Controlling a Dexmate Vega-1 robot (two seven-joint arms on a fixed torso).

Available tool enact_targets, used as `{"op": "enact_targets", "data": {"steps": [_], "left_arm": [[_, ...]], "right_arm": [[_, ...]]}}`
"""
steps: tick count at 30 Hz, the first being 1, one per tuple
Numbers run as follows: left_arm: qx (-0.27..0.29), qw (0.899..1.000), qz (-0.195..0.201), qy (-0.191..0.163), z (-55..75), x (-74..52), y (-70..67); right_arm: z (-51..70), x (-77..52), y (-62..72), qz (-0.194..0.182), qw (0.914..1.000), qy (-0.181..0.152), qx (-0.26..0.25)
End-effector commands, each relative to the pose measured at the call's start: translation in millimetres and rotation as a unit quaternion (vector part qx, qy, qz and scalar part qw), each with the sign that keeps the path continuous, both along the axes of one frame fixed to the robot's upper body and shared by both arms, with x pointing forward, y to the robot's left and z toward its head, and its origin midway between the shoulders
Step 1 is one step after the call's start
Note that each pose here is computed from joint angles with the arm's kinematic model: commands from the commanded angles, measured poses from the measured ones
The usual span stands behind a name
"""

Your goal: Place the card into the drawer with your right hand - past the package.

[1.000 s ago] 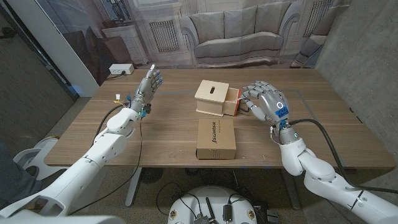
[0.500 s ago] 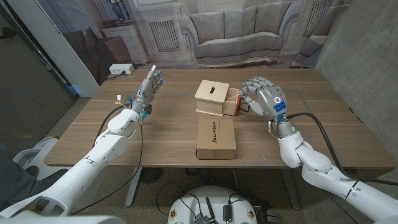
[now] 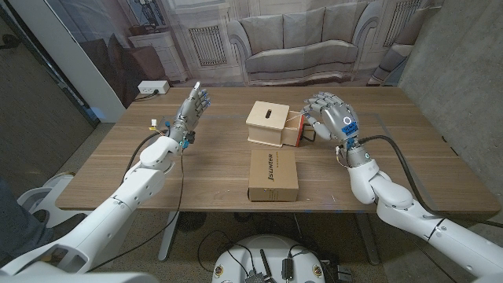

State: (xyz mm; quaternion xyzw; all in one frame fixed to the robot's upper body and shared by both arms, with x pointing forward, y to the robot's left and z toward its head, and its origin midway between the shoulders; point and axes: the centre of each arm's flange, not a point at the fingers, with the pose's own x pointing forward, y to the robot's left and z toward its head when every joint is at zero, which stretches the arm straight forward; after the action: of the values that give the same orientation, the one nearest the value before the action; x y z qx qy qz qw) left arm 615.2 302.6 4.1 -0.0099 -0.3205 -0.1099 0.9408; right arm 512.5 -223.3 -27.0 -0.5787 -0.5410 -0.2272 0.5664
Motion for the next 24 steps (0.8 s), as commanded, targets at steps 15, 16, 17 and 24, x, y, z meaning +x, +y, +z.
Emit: {"op": "enact_targets", "data": {"steps": [15, 16, 17, 24], "left_arm": [[0.009, 1.0, 0.005, 0.0, 6.5, -6.9, -0.3], [0.009, 1.0, 0.006, 0.0, 6.4, -7.2, 0.1], [0.009, 1.0, 0.008, 0.0, 6.5, -7.7, 0.5], [0.012, 1.0, 0.015, 0.0, 7.1, -10.3, 2.1]], "right_arm": [[17.6, 34.9, -5.6, -0.018, 0.9994, 0.003, -0.03], [18.0, 36.1, -6.0, -0.019, 0.9993, 0.004, -0.031], [18.6, 37.5, -6.2, -0.021, 0.9992, 0.004, -0.033], [23.9, 47.6, -8.2, -0.028, 0.9987, 0.007, -0.042]]}}
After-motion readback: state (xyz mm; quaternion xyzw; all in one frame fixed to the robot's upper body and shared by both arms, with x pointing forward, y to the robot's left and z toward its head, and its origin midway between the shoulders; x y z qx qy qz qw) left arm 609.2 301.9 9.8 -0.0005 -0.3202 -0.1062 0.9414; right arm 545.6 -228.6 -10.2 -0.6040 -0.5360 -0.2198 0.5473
